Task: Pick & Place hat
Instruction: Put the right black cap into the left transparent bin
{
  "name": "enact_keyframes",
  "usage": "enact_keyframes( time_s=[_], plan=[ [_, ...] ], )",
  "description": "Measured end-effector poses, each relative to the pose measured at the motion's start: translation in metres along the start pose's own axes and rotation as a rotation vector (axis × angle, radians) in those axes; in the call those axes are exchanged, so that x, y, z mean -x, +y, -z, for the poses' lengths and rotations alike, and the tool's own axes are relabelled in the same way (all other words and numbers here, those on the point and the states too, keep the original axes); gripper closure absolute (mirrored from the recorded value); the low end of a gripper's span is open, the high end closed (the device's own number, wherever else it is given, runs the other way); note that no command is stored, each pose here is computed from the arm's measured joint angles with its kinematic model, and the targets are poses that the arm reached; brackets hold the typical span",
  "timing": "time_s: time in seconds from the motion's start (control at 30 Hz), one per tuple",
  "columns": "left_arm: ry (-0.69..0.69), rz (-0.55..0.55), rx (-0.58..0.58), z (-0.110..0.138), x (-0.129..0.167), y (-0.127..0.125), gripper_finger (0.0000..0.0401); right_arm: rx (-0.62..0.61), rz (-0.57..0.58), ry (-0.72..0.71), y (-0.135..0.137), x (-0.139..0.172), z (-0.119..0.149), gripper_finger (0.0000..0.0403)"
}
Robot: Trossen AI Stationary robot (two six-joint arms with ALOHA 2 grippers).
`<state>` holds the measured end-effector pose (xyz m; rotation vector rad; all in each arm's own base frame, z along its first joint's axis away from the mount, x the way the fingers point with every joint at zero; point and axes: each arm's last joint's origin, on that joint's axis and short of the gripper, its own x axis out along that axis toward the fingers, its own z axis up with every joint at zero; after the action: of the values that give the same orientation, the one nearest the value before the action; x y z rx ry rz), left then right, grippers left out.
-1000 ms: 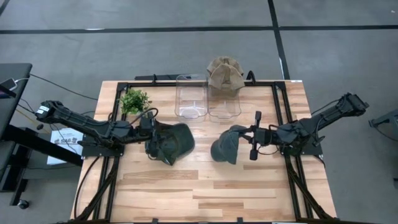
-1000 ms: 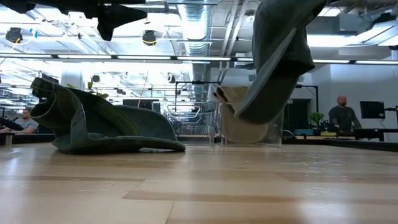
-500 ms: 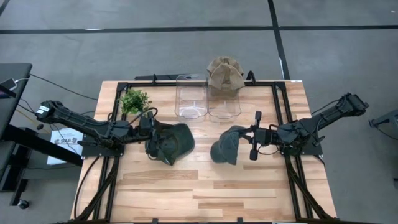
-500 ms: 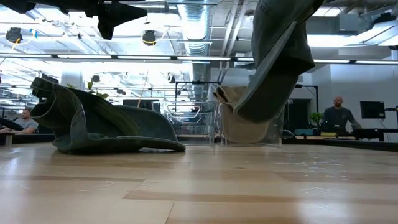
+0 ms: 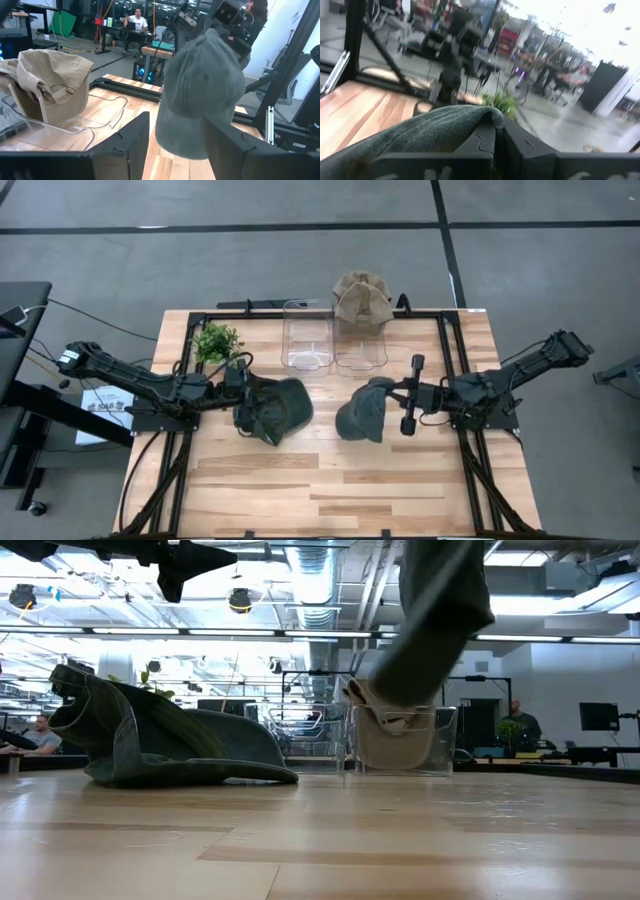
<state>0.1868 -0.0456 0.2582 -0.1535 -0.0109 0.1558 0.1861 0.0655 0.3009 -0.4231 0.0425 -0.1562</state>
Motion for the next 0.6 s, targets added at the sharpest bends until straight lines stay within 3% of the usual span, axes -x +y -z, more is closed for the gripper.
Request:
enact_keyframes(
  time_s=[0.23, 0.37, 0.6],
  plan=[
    [-0.006, 0.001, 0.003, -0.001, 0.0, 0.0, 0.0229, -0.012, 0.05, -0.037, -0.031, -0.013, -0.015, 0.0403],
    [-0.008, -0.008, 0.003, -0.001, -0.001, 0.002, 0.0229, -0.043, 0.085, -0.069, -0.062, -0.023, -0.024, 0.0403],
    [-0.021, -0.08, -0.013, -0.003, -0.006, 0.014, 0.0229, -0.128, 0.102, -0.008, -0.128, -0.075, -0.025, 0.0403]
  ],
)
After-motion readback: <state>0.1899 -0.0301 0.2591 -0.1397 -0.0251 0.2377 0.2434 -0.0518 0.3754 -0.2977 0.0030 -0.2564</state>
